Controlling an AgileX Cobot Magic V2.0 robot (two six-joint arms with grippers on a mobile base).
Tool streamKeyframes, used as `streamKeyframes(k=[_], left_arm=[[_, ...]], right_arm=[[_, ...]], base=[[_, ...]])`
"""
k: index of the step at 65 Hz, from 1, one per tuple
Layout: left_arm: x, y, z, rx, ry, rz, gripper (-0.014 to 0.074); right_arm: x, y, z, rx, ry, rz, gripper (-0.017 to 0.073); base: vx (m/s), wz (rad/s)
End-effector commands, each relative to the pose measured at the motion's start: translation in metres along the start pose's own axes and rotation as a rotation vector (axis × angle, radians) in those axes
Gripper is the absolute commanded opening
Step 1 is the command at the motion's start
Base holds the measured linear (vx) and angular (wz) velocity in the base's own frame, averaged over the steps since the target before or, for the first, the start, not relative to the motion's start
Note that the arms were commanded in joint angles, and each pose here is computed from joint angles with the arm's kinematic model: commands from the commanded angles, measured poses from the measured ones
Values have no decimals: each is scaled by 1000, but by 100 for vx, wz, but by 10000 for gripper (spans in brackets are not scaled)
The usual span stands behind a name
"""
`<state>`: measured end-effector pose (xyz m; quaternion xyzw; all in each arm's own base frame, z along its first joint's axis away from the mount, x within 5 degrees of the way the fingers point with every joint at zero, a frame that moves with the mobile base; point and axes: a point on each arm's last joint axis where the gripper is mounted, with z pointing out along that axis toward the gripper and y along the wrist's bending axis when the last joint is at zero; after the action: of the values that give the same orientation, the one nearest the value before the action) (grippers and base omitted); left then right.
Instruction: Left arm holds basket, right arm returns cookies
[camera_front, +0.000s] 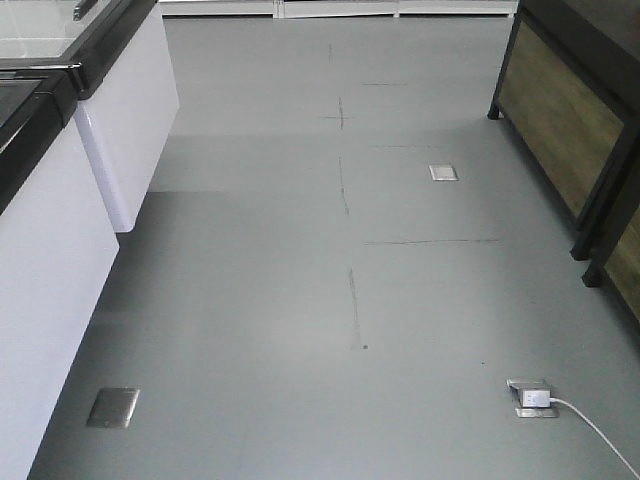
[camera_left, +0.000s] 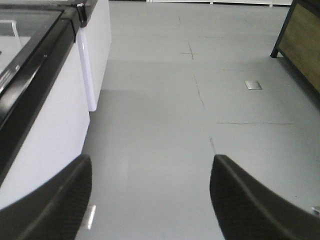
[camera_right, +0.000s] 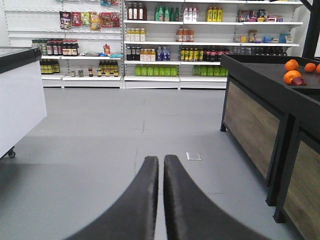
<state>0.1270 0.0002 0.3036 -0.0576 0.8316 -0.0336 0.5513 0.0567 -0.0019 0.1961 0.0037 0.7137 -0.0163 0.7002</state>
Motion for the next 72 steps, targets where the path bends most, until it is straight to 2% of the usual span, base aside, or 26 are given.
streamKeyframes(k=[1, 9, 15, 24, 36, 40, 46, 52, 54, 58, 62, 65, 70, 72], left_arm=[[-17, -3, 1, 10, -14, -103, 478], [-31, -5, 12, -18, 90, -108, 470], [-48, -7, 23, -34, 145, -133, 470], [-75, -12, 46, -61, 220, -215, 470], [-91, -16, 77, -64, 339, -312, 470], [-97, -11, 82, -66, 361, -379, 470], [-109, 5, 83, -69, 360, -488, 470], [-124, 26, 75, -59, 307, -595, 470], [-130, 36, 72, -56, 279, -644, 470], [-139, 50, 64, -35, 228, -701, 470], [-147, 66, 55, -6, 162, -794, 470], [-152, 76, 48, 21, 109, -843, 470], [-162, 95, 35, 73, -18, -956, 470], [-165, 101, 30, 88, -59, -986, 470]], right_arm=[[-2, 1, 0, -5, -70, -17, -6], [-2, 1, 0, -5, -70, -17, -6], [-2, 1, 0, -5, -70, -17, -6], [-2, 1, 0, -5, -70, -17, -6], [-2, 1, 0, -5, -71, -17, -6], [-2, 1, 0, -5, -71, -17, -6], [-2, 1, 0, -5, -72, -17, -6], [-2, 1, 0, -5, -72, -17, -6], [-2, 1, 0, -5, -72, -17, -6], [-2, 1, 0, -5, -72, -17, -6], [-2, 1, 0, -5, -72, -17, -6], [-2, 1, 0, -5, -72, -17, -6], [-2, 1, 0, -5, -72, -17, -6], [-2, 1, 0, -5, -72, -17, -6]], base=[[0, 0], [0, 0], [0, 0], [0, 0], [0, 0], [0, 0], [0, 0], [0, 0], [0, 0], [0, 0], [0, 0], [0, 0], [0, 0], [0, 0]])
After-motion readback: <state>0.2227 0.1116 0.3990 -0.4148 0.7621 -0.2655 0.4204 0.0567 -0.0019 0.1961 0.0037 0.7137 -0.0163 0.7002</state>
